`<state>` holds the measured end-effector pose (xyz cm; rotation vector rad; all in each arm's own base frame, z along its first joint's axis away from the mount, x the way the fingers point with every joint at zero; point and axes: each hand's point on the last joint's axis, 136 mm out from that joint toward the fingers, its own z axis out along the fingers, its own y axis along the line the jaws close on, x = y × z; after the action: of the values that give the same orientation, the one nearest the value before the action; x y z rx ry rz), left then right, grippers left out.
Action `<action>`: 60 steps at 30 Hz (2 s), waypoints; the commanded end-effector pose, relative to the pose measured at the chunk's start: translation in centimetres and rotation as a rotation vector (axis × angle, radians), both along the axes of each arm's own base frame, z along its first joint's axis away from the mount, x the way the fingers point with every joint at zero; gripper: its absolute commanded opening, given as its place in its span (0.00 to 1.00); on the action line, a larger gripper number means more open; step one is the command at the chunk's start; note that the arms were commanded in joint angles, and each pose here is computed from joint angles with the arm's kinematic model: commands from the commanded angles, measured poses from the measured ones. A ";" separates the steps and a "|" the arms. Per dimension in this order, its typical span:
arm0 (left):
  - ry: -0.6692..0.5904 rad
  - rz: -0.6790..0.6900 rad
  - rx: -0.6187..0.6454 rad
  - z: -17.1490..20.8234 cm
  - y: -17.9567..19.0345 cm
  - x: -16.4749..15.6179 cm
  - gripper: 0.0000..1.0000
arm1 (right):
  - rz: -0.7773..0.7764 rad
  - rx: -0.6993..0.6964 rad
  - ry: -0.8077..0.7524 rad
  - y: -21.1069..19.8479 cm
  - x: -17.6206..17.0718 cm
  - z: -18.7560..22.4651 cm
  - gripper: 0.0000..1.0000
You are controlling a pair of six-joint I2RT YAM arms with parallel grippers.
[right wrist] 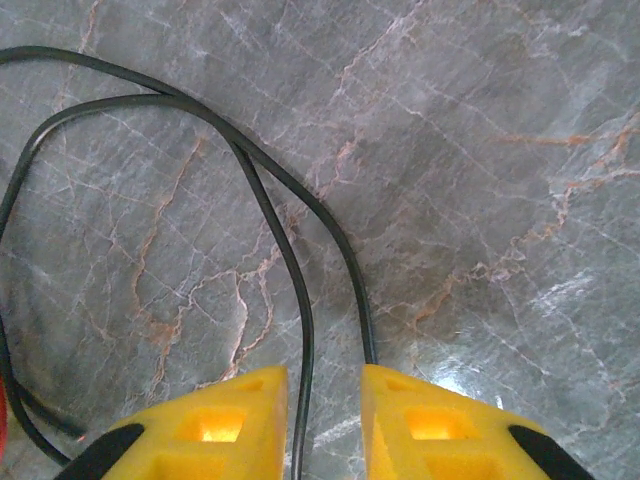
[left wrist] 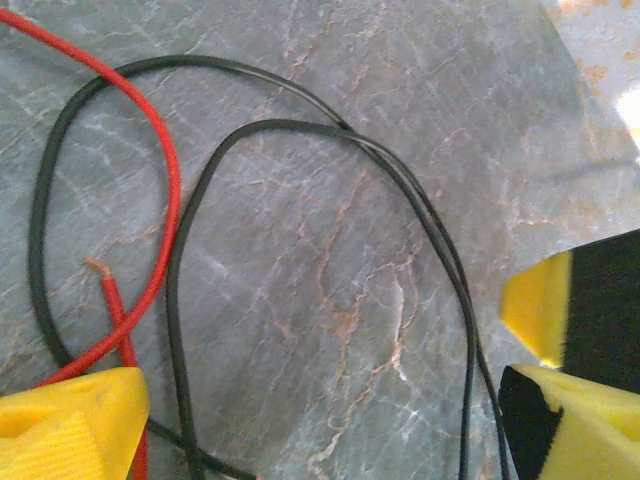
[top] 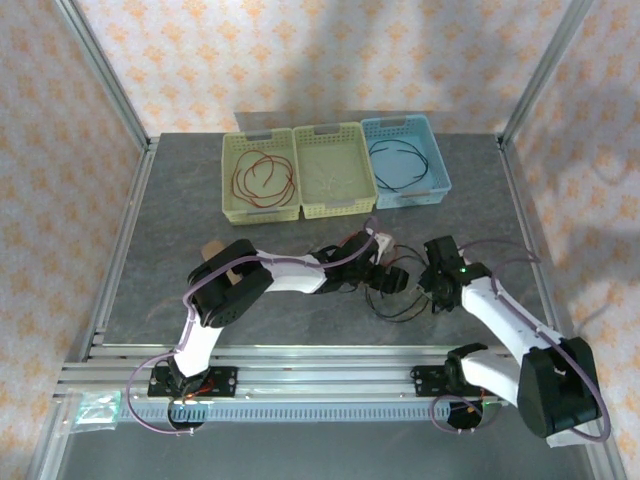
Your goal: Untangle the cables
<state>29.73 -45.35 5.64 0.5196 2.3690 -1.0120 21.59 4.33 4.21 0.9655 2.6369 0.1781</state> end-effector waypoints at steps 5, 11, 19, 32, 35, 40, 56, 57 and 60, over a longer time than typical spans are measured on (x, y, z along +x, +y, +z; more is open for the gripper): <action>0.031 0.000 -0.019 -0.7 -0.4 -0.2 0.91 | 0.031 0.056 -0.039 1.2 1.6 0.2 0.26; 0.034 0.014 -0.016 -0.9 0.1 -0.3 0.91 | 0.044 0.040 -0.001 1.2 1.5 -0.8 0.26; 0.030 0.023 -0.019 -0.9 0.4 -0.4 0.91 | 0.059 0.027 0.058 1.2 1.0 -2.3 0.27; 0.032 0.028 -0.022 -1.0 0.7 -0.5 0.91 | 0.047 0.003 0.030 0.6 1.2 -0.7 0.30; 0.034 0.029 -0.024 -1.0 0.7 -0.7 0.91 | 0.054 0.014 0.036 1.0 1.3 -1.1 0.29; 0.036 0.031 -0.022 -1.1 0.9 -0.7 0.91 | 0.058 0.020 0.047 1.1 1.4 -1.7 0.29; 0.031 0.045 -0.010 -1.4 1.5 -0.8 0.91 | 0.065 -0.008 0.098 0.8 1.1 -3.1 0.06; 0.029 0.050 -0.010 -1.3 1.6 -0.7 0.91 | 0.062 -0.010 0.088 0.8 1.3 -2.7 0.04; 0.023 0.061 -0.009 -1.2 2.0 -0.5 0.91 | 0.042 -0.036 0.027 0.3 2.4 -0.5 0.00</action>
<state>29.42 -44.80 5.34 0.4762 2.3335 -1.0553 22.60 5.35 1.83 0.9064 2.7543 0.1589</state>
